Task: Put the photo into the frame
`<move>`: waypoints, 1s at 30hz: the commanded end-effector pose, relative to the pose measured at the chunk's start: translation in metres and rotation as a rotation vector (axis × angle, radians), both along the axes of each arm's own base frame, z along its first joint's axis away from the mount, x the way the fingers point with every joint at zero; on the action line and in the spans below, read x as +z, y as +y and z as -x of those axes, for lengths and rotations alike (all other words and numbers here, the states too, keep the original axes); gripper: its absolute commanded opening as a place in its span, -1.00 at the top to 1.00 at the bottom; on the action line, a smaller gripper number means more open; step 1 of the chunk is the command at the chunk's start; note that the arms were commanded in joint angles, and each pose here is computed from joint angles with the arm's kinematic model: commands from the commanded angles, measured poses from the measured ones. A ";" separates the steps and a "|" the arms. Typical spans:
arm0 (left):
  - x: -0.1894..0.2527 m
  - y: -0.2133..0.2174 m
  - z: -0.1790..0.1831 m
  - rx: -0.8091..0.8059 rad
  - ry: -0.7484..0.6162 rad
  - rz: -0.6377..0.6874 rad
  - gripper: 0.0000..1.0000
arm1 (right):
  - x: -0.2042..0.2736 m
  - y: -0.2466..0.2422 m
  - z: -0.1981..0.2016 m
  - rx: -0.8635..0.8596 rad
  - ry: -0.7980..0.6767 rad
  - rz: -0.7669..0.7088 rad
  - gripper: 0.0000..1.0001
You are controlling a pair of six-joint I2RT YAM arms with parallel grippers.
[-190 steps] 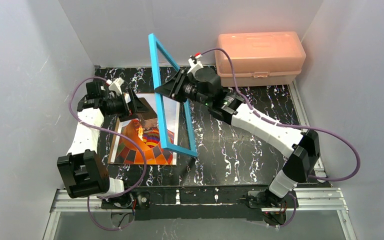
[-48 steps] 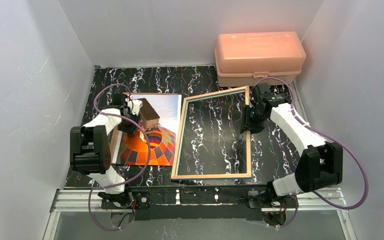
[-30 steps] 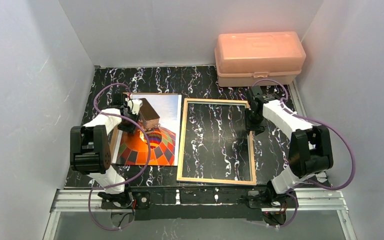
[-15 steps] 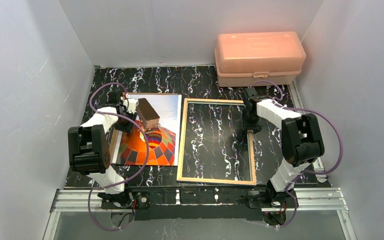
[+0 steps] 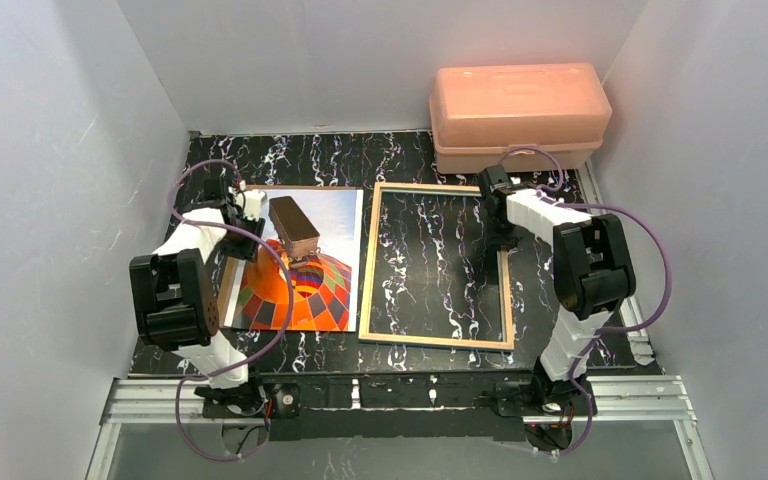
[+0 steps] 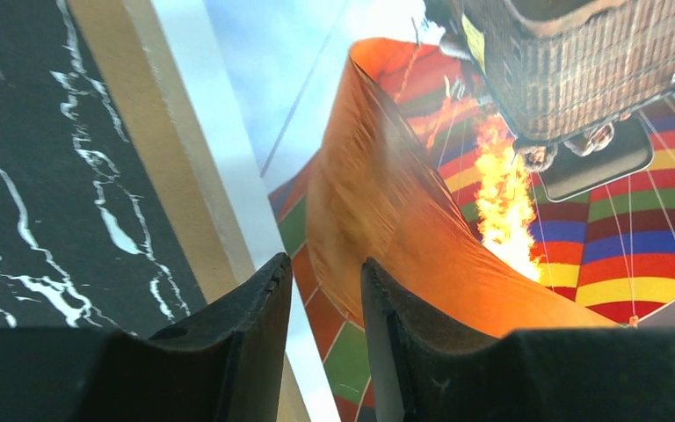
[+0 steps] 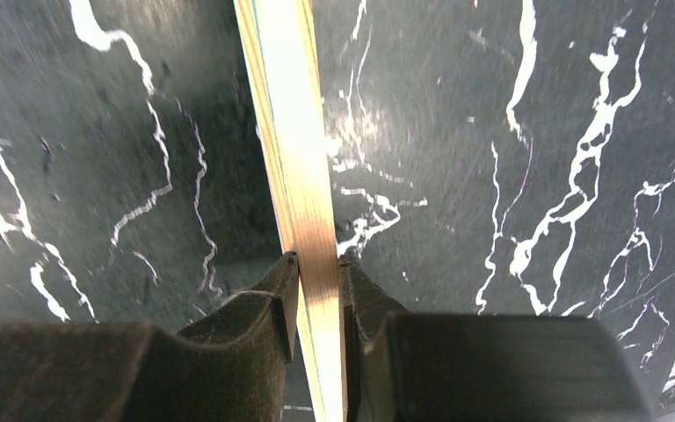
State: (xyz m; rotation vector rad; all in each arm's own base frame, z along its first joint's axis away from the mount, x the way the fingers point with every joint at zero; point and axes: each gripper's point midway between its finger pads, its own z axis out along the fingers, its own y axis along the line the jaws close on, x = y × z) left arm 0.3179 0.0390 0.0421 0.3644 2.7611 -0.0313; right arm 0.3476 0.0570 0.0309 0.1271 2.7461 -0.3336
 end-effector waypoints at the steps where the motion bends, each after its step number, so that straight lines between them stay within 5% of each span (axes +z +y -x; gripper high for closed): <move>1: 0.023 0.003 -0.008 -0.003 -0.018 0.037 0.29 | 0.021 -0.009 -0.037 -0.046 -0.123 0.060 0.55; 9: 0.054 0.000 -0.017 -0.009 -0.059 0.126 -0.31 | 0.036 -0.008 -0.053 0.032 -0.145 0.090 0.45; 13: 0.067 0.005 -0.024 0.021 -0.068 0.163 -0.39 | 0.047 -0.017 -0.051 0.050 -0.160 0.142 0.37; 18: 0.076 0.012 -0.028 0.036 -0.080 0.162 -0.41 | 0.052 -0.019 -0.042 0.040 -0.136 0.147 -0.10; 22: 0.081 0.014 -0.029 0.044 -0.095 0.169 -0.42 | 0.057 -0.010 -0.035 0.021 -0.143 0.120 -0.23; 26: 0.075 0.015 -0.025 0.057 -0.075 0.186 -0.42 | 0.091 0.061 -0.036 0.086 -0.315 0.008 -0.61; 30: 0.066 0.018 -0.019 0.072 -0.044 0.195 -0.42 | 0.109 0.176 -0.028 0.220 -0.400 -0.207 -0.66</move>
